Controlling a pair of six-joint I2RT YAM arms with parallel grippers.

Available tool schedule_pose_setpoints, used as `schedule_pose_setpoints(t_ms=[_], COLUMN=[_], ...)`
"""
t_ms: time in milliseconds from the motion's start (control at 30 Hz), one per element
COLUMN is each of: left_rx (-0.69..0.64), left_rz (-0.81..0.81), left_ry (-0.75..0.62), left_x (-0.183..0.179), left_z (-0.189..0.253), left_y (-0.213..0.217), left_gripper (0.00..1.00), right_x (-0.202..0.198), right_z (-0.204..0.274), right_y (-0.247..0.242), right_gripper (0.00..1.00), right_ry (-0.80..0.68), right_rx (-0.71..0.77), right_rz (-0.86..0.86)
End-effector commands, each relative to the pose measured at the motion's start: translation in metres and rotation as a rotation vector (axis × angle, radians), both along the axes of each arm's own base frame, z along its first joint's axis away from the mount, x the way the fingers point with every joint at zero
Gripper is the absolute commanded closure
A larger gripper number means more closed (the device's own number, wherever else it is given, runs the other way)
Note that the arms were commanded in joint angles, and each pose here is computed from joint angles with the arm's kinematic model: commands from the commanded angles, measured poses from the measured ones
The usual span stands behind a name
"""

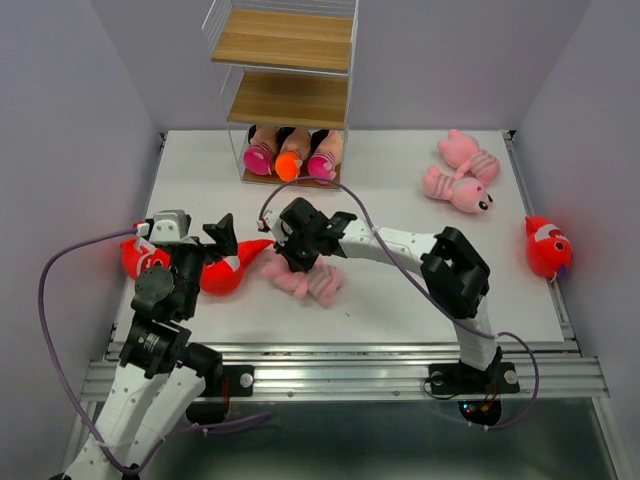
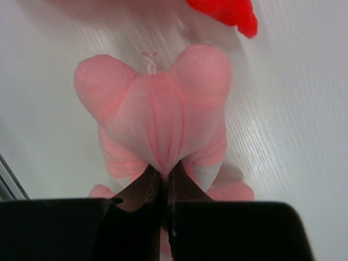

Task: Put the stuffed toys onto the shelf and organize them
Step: Grab a stuffed toy with the right arm, then pass the stuffed toy from the right arm to the left

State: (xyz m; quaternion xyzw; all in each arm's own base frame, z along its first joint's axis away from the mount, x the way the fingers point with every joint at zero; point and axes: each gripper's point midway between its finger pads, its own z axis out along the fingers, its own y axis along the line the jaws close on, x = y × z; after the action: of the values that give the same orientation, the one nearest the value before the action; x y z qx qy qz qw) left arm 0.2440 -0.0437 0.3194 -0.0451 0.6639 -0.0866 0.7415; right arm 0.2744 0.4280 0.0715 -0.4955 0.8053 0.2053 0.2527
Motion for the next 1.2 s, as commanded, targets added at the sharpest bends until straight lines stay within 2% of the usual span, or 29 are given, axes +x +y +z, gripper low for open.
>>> schedule_pose_setpoints(t_ms=[0,67,100,200,233,267,333,367,400,433,500,567,633,667,700,767,833,867,900,933,967,1167], left_rx=[0.004,-0.006,-0.005,-0.02,-0.039,-0.059,-0.16,-0.206,-0.31,-0.349,-0.432,-0.512,-0.55,-0.557,-0.568,-0.639,-0.7,-0.745,-0.794,-0.82,-0.848,-0.846], left_rz=[-0.128,-0.177,-0.2,-0.357,-0.404,-0.5,-0.648,-0.7,-0.754,-0.838,-0.901,-0.972,-0.952,-0.967,-1.021,-1.035,-1.063,-1.069,-1.08,-1.101,-1.118,-1.166], left_ry=[-0.046,-0.023,-0.019,0.005,0.007,-0.017,0.024,-0.002,0.048,0.014,0.084,0.105,0.128,0.148,0.177,0.191,0.2,0.166,0.17,0.152,0.141,0.132], left_x=[0.006,0.012,0.013,0.015,0.014,0.008,0.0,0.0,-0.004,-0.013,-0.015,-0.027,-0.03,-0.032,-0.047,-0.048,-0.055,-0.051,-0.052,-0.052,-0.052,-0.05], left_z=[0.007,0.001,0.001,-0.003,-0.002,0.006,0.0,0.008,0.0,0.01,-0.01,-0.011,-0.022,-0.028,-0.033,-0.036,-0.039,-0.034,-0.031,-0.029,-0.021,-0.014], left_y=[-0.026,-0.038,-0.043,-0.075,-0.084,-0.1,-0.126,-0.136,-0.146,-0.156,-0.172,-0.194,-0.208,-0.221,-0.239,-0.254,-0.264,-0.268,-0.27,-0.276,-0.279,-0.306], left_gripper=[0.01,0.01,0.01,0.01,0.01,0.01,0.01,0.01,0.01,0.01,0.01,0.01,0.01,0.01,0.01,0.01,0.01,0.01,0.01,0.01,0.01,0.01], right_x=[0.0,0.001,0.005,0.011,0.003,0.018,0.009,0.019,0.018,0.008,0.018,0.019,0.014,0.014,0.012,0.003,0.0,-0.002,-0.007,-0.011,-0.015,-0.035], right_z=[0.047,0.063,0.084,0.118,0.138,0.147,0.17,0.179,0.186,0.196,0.212,0.231,0.245,0.263,0.257,0.275,0.272,0.285,0.287,0.29,0.292,0.292], right_y=[-0.016,-0.028,-0.041,-0.07,-0.081,-0.102,-0.125,-0.144,-0.152,-0.164,-0.19,-0.215,-0.226,-0.23,-0.236,-0.232,-0.232,-0.231,-0.23,-0.23,-0.229,-0.23], right_gripper=[0.99,0.99,0.99,0.99,0.99,0.99,0.99,0.99,0.99,0.99,0.99,0.99,0.99,0.99,0.99,0.99,0.99,0.99,0.99,0.99,0.99,0.99], right_ry=[-0.045,-0.02,0.011,0.06,0.081,0.071,0.066,0.04,0.043,0.034,-0.013,-0.058,-0.049,-0.122,-0.044,-0.04,0.007,-0.052,0.018,-0.014,0.043,0.061], right_rx=[0.079,0.122,0.198,0.322,0.392,0.424,0.495,0.525,0.551,0.59,0.652,0.727,0.797,0.842,0.884,0.964,1.002,1.041,1.079,1.107,1.14,1.253], right_rz=[0.043,0.077,0.089,0.106,0.133,0.087,0.092,0.048,0.025,0.023,-0.051,-0.109,-0.128,-0.109,-0.167,-0.139,-0.152,-0.11,-0.132,-0.1,-0.115,-0.081])
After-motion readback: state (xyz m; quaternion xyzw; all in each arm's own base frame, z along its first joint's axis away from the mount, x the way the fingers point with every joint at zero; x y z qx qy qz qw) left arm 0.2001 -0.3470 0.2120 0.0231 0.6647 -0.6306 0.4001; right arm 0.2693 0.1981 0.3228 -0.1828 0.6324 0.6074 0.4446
